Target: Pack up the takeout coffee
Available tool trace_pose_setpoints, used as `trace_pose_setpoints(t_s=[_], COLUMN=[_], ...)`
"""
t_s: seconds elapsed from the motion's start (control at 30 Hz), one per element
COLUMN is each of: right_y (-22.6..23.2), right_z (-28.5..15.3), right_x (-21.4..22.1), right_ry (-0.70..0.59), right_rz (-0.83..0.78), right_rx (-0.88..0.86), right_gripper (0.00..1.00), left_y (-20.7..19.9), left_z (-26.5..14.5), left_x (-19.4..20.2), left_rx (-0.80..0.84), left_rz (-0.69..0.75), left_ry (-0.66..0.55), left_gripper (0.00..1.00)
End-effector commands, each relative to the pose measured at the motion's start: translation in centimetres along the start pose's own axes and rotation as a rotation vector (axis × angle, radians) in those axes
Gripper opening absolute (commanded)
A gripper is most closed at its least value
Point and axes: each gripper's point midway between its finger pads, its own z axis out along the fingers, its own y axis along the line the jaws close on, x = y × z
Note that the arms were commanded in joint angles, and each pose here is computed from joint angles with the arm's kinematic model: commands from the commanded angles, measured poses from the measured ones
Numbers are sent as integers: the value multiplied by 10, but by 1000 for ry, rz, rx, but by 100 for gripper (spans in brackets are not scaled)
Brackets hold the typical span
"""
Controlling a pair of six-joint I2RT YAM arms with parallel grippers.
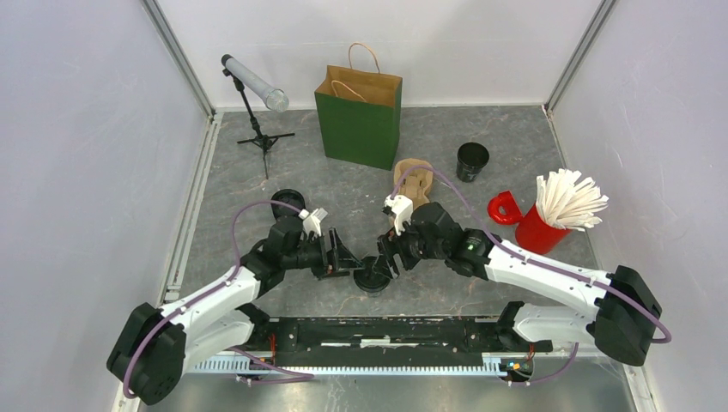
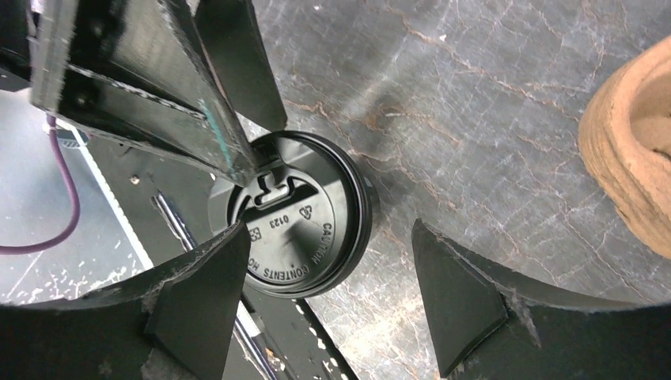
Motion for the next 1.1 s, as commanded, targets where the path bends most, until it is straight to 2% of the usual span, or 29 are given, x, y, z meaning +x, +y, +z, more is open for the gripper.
trace_pose_setpoints(t_s=[0.0, 0.47, 0.7, 0.87, 1.07], right_y=[8, -2, -12, -18, -27], right_z=[-1, 15, 17, 18, 20], right_x=[-21, 15, 40, 56, 80], right_ry=[-85, -60, -42, -43, -29], right_rz=[2, 62, 81, 102, 116], right_rx=[-50, -83, -70, -66, -55], right_gripper=[81, 76, 67, 61, 58], left_y=[-15, 9, 13, 28, 36], left_z=[4, 9, 9, 10, 9], left_x=[-18, -10, -7, -2, 0], left_rx=[29, -70, -79, -122, -143], left_rz=[97, 105, 96, 78, 71], left_ry=[-52, -31, -29, -23, -34], left_gripper=[80, 68, 59, 56, 53])
